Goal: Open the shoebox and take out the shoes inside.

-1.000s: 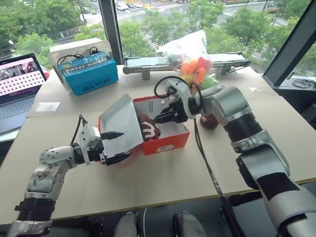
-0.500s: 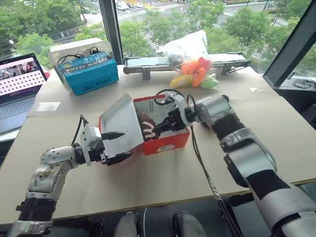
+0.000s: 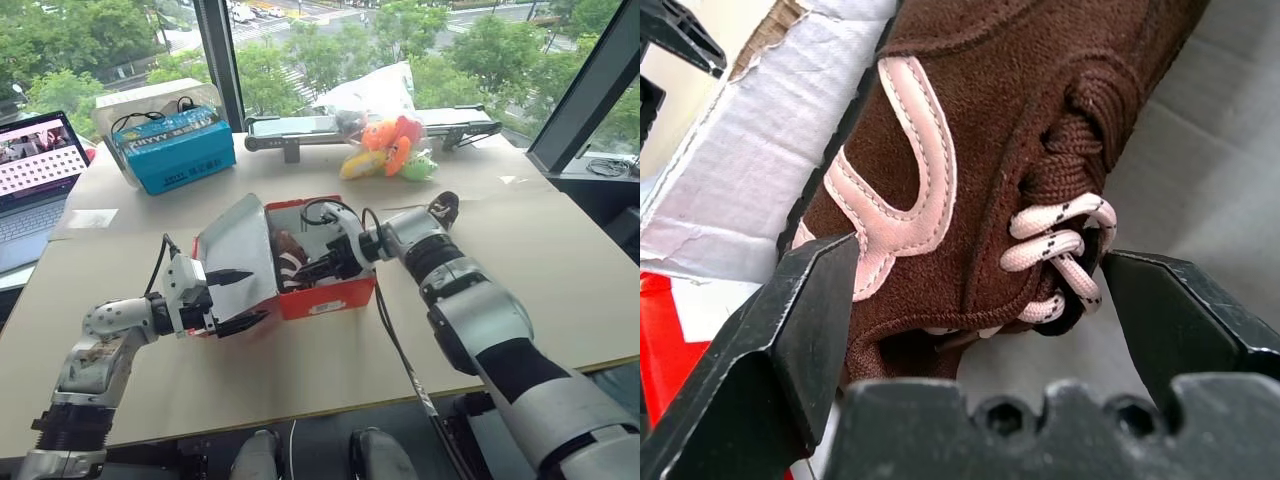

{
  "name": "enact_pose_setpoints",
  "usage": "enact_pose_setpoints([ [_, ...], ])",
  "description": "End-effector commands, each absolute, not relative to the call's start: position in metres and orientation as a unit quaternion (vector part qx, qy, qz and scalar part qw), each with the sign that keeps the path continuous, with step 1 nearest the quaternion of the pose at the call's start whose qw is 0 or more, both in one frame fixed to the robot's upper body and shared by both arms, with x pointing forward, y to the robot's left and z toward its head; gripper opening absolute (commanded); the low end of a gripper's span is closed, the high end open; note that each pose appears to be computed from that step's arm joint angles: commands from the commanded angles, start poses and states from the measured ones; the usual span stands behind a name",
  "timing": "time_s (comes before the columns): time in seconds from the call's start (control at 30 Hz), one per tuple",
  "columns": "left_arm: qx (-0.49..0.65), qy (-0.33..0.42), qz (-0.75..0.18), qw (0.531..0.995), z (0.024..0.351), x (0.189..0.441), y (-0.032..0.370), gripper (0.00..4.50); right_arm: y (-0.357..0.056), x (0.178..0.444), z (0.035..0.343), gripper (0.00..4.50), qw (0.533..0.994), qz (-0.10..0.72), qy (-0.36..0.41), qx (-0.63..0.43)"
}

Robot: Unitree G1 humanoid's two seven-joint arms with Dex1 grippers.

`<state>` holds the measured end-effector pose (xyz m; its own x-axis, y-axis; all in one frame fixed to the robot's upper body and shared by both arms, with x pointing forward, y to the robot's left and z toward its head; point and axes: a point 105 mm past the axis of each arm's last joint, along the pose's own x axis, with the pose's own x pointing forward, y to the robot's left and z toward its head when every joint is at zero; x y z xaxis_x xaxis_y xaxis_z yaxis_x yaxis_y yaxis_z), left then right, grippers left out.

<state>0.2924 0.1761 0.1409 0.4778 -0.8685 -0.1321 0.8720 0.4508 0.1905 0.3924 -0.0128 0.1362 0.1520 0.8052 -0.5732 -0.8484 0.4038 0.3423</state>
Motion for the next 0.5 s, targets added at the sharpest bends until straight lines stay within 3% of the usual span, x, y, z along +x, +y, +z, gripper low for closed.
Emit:
enact_pose_setpoints([
  [0.03, 0.136, -0.006, -0.515, 0.846, 0.1497, 0.2899, 0.1746, 4.5, -0.0132, 0.3974, 0.1361, 3.81, 0.771, 0.529, 0.351, -0.041],
  [0.3, 0.137, -0.006, -0.516, 0.846, 0.15, 0.2909, 0.1746, 4.5, -0.0113, 0.398, 0.1349, 1.27, 0.773, 0.528, 0.349, -0.049],
  [0.5, 0.137, -0.006, -0.517, 0.845, 0.1502, 0.2913, 0.1745, 4.5, -0.0087, 0.3992, 0.1421, 1.27, 0.773, 0.533, 0.339, -0.056],
])
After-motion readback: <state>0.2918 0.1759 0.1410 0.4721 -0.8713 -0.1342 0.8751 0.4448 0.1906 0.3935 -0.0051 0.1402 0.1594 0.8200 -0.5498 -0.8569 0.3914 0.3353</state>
